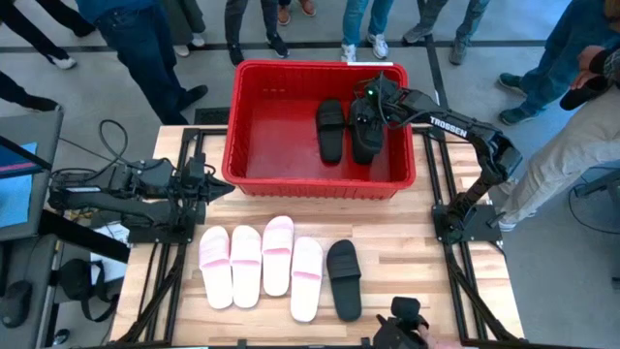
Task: Pick and place slides into bin
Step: Put the black slide into the red container
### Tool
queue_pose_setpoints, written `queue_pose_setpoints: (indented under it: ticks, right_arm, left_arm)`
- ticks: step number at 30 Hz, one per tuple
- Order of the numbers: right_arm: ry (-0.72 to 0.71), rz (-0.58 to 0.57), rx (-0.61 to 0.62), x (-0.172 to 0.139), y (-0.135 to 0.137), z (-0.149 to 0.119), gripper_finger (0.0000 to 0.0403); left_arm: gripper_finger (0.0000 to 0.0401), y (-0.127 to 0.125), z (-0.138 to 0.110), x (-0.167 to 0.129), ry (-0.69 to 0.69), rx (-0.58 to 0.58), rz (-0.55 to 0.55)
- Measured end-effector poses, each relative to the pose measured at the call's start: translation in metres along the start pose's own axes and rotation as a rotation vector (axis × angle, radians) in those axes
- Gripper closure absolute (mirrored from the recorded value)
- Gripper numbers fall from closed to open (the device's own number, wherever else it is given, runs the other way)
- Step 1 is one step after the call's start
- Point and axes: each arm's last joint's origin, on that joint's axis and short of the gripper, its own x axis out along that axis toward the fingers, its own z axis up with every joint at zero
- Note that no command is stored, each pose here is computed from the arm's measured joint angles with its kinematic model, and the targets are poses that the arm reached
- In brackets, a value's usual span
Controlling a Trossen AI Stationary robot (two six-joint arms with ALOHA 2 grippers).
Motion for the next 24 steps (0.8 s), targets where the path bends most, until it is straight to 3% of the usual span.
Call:
queue_pose_setpoints:
  ticks: [19, 24]
  right_arm:
    - [-0.037, -0.070, -0.055, 0.009, -0.019, -0.004, 0.0403]
    - [-0.027, -0.064, -0.078, 0.024, -0.017, -0.001, 0.0403]
  left_arm:
    - [0.0401, 0.001, 0.000, 0.000, -0.010, 0.001, 0.037]
    - [0.0401, 0.001, 0.000, 0.000, -0.011, 0.001, 0.046]
